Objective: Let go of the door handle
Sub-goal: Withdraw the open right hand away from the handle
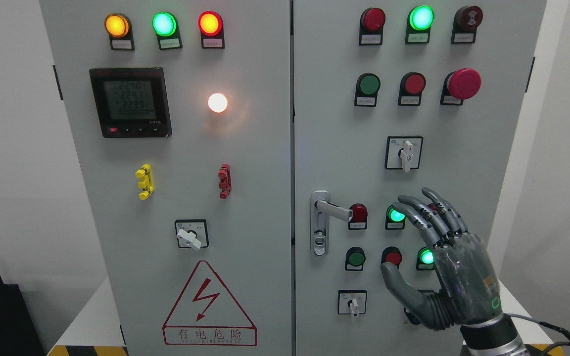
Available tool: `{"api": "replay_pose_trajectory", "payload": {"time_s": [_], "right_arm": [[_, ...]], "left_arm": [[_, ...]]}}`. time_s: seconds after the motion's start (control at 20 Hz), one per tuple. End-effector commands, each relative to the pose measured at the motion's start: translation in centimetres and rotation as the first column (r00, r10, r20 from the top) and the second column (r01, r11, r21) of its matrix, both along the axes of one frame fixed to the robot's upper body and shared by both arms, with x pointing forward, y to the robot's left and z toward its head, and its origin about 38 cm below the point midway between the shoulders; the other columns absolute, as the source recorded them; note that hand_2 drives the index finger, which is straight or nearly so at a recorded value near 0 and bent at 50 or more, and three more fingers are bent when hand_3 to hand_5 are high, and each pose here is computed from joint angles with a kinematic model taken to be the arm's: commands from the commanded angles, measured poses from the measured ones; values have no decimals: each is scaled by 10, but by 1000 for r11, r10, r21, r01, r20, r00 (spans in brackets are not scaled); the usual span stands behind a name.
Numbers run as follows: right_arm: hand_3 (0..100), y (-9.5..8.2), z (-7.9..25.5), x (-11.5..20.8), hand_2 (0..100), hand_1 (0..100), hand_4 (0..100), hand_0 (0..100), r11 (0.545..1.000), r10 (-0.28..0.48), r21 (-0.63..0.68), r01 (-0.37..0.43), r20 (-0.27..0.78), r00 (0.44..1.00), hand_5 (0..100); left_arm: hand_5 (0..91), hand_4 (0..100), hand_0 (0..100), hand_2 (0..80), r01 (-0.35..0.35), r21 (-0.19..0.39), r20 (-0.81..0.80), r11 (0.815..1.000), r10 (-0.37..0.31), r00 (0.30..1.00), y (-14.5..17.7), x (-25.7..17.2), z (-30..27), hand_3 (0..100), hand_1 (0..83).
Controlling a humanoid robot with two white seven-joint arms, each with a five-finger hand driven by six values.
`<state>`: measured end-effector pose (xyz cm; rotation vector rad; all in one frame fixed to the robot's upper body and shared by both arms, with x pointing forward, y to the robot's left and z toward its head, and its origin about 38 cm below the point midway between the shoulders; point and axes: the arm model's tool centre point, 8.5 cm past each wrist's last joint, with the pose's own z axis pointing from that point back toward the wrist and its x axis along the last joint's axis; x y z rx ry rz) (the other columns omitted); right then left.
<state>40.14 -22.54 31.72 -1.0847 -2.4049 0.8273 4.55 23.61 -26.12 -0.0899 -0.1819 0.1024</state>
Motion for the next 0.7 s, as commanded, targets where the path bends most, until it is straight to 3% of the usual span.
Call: {"api": "replay_pose_trajectory", "payload": {"time_s": [0.0, 0.45, 0.65], "right_arm": [[206, -1, 0, -1, 121, 138, 109, 436, 1000, 6, 0, -6, 1, 1000, 0], [203, -2, 1, -2, 110, 131, 118, 428, 999, 38, 25, -38, -1, 999, 0], [165, -1, 0, -3, 0, 127, 114, 425, 999, 47, 23, -46, -2, 999, 0]], "left_arm": [[0, 0, 120, 0, -12, 0, -18, 1000, 12, 1000, 0, -6, 0, 0, 389], [0, 0, 120, 0, -12, 0, -18, 1000, 12, 1000, 0, -6, 0, 0, 389], [0, 0, 120, 0, -12, 0, -16, 1000, 12, 1000, 0, -6, 0, 0, 389]]}}
